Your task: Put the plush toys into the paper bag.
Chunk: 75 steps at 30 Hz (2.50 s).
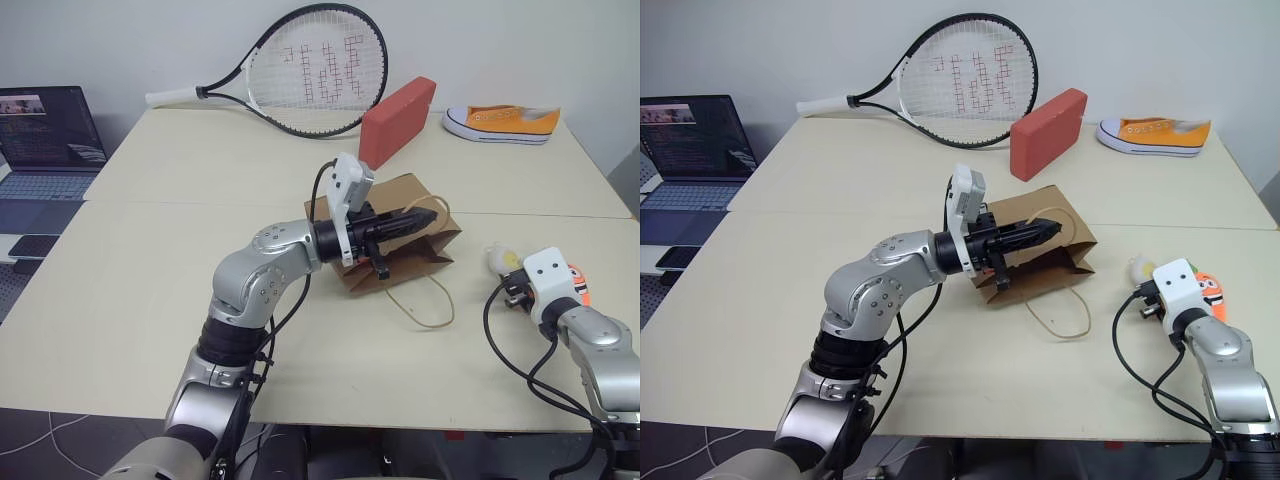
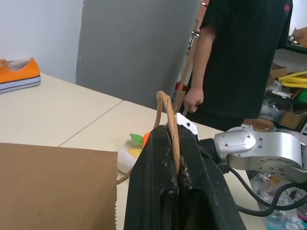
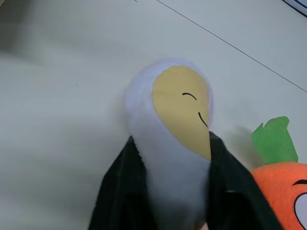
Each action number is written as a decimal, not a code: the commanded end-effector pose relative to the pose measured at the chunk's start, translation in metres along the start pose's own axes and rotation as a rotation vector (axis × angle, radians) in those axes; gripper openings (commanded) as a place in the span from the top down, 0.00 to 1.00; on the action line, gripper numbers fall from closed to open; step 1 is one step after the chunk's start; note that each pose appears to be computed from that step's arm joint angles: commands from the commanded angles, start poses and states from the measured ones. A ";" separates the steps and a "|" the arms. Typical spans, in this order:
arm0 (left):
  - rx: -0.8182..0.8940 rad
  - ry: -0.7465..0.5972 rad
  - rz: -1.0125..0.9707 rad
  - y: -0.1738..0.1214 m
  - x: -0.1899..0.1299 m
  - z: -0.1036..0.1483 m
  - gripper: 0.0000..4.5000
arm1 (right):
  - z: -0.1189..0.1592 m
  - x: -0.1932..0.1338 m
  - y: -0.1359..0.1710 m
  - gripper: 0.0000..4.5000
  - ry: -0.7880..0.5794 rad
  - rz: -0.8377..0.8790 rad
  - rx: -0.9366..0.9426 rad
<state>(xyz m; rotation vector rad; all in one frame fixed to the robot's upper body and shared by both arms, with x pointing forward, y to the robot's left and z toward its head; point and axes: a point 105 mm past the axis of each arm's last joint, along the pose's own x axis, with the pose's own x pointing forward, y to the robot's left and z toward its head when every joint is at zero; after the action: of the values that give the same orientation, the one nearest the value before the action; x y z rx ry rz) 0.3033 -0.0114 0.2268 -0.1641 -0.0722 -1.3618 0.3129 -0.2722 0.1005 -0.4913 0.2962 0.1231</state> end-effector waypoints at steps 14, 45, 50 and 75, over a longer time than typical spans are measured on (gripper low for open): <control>-0.042 0.001 -0.039 0.000 0.002 -0.003 1.00 | 0.098 -0.076 0.042 0.99 -0.179 0.509 -0.001; -0.206 -0.083 -0.100 -0.008 -0.002 0.018 1.00 | 0.141 0.016 0.146 0.99 -0.266 0.429 0.682; -0.189 -0.073 -0.080 -0.002 -0.007 0.019 1.00 | 0.151 0.013 0.160 0.99 -0.264 0.521 0.741; -0.183 -0.074 -0.094 0.008 -0.023 0.021 1.00 | 0.157 0.015 0.188 0.53 -0.273 0.580 0.657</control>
<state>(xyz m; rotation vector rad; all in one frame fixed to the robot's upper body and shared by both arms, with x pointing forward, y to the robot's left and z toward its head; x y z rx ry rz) 0.3134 0.0176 0.2368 -0.3925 0.0188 -1.4225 0.3319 -0.0323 0.1286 0.2875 0.2543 0.6168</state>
